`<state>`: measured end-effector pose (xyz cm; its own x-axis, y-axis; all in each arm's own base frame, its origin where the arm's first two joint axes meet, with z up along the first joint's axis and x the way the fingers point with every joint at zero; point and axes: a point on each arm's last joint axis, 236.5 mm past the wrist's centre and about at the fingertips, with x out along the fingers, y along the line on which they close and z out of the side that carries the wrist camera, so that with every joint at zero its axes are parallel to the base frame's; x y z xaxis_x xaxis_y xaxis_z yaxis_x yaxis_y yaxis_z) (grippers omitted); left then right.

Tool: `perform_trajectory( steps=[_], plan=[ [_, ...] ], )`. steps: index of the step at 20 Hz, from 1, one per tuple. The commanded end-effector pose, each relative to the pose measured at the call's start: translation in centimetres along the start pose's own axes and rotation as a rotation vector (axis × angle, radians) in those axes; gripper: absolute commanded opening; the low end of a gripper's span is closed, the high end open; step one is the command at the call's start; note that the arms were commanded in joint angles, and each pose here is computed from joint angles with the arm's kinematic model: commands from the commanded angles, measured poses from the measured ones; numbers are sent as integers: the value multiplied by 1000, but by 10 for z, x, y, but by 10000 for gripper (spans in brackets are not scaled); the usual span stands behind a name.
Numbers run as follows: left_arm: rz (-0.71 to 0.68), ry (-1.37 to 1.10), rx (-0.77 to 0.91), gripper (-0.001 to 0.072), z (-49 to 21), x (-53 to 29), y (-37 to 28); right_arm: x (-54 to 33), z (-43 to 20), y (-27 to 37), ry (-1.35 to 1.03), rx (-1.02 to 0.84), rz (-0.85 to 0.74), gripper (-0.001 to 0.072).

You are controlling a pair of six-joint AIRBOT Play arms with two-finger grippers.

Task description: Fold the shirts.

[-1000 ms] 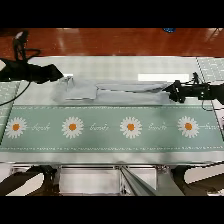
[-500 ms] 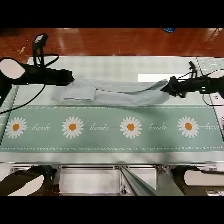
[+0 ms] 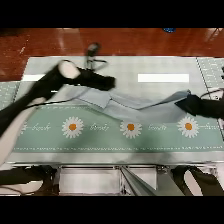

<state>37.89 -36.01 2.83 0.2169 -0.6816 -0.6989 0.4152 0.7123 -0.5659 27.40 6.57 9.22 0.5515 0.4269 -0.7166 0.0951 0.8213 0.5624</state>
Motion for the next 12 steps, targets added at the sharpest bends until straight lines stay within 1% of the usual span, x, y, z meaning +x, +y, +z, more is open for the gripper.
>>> perform_trajectory(
  steps=[1, 2, 5, 8, 10, 12],
  plan=[
    [-71, 244, -25, 14, -63, 77, -54, -31, -25, 23, -71, 0, 48, 27],
    [-71, 301, -48, 14, -82, 93, -63, -36, -27, 29, -82, -2, 67, 27],
    [-88, 449, -18, 14, -140, 121, -88, -41, -31, 42, -85, -9, 115, 27],
    [-173, 547, -45, 14, -187, 131, -130, -41, -30, 46, -90, -18, 133, 27],
    [-208, 520, -43, 14, -182, 132, -147, -41, -31, 46, -88, -24, 133, 27],
    [-223, 469, -51, 14, -150, 124, -144, -41, -31, 47, -87, -25, 134, 27]
  ],
)
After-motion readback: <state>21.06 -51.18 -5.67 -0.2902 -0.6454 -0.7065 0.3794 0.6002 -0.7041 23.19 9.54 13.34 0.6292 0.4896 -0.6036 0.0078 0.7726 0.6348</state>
